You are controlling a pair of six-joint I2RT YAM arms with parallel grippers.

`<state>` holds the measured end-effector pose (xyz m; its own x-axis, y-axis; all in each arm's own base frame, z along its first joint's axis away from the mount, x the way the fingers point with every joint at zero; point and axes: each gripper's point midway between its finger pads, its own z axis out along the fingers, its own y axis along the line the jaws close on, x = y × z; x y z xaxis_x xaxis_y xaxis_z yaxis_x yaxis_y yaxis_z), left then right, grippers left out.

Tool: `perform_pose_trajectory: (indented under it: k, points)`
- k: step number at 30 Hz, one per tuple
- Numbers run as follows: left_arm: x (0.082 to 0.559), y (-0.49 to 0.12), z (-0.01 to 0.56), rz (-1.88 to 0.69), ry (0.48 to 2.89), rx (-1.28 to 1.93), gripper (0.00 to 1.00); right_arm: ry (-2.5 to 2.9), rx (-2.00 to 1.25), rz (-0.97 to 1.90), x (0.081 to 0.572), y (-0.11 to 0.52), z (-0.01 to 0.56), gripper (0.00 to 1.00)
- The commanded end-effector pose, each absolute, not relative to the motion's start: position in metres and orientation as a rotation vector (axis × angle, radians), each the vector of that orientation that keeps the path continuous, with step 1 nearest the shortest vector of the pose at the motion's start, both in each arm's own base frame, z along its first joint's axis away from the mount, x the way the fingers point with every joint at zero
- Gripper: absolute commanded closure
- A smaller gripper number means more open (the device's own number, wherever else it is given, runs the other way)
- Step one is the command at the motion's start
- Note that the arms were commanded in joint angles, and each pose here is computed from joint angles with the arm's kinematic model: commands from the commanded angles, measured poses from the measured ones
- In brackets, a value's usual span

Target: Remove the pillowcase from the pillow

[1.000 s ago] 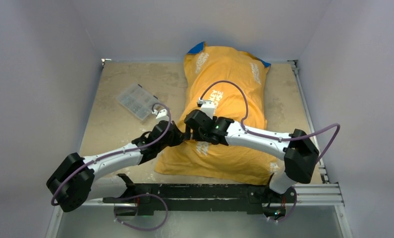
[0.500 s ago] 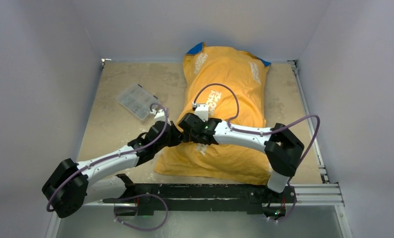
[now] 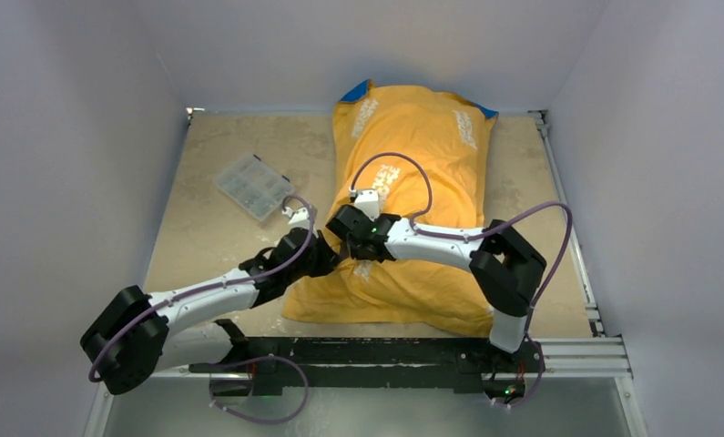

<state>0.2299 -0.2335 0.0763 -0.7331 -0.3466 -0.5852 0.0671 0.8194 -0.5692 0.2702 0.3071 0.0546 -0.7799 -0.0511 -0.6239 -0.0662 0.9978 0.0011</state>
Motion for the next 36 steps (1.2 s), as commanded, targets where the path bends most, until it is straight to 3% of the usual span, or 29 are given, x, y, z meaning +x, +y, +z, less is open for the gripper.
perform_pose_trajectory:
  k: [1, 9, 13, 18, 28, 36]
  points:
    - [0.221, -0.252, 0.08, -0.809, 2.275, -0.135, 1.0, 2.437, -0.093, -0.018, 0.295, 0.289, 0.052, 1.0]
    - [0.2, -0.273, 0.081, -0.836, 2.284, -0.061, 1.0, 2.267, 0.002, 0.223, 0.328, 0.295, 0.132, 1.0]
    - [0.186, -0.281, 0.084, -0.856, 2.283, -0.023, 1.0, 2.072, 0.084, 0.444, 0.353, 0.285, 0.209, 1.0]
    - [0.178, -0.282, 0.082, -0.816, 2.288, 0.011, 1.0, 1.936, 0.174, 0.513, 0.369, 0.266, 0.257, 1.0]
    - [0.186, -0.264, 0.063, -0.65, 2.277, -0.04, 1.0, 1.72, 0.059, 0.805, 0.35, 0.28, 0.348, 1.0]
    - [0.191, -0.255, 0.041, -0.555, 2.29, -0.059, 1.0, 1.518, 0.027, 0.951, 0.317, 0.257, 0.422, 1.0]
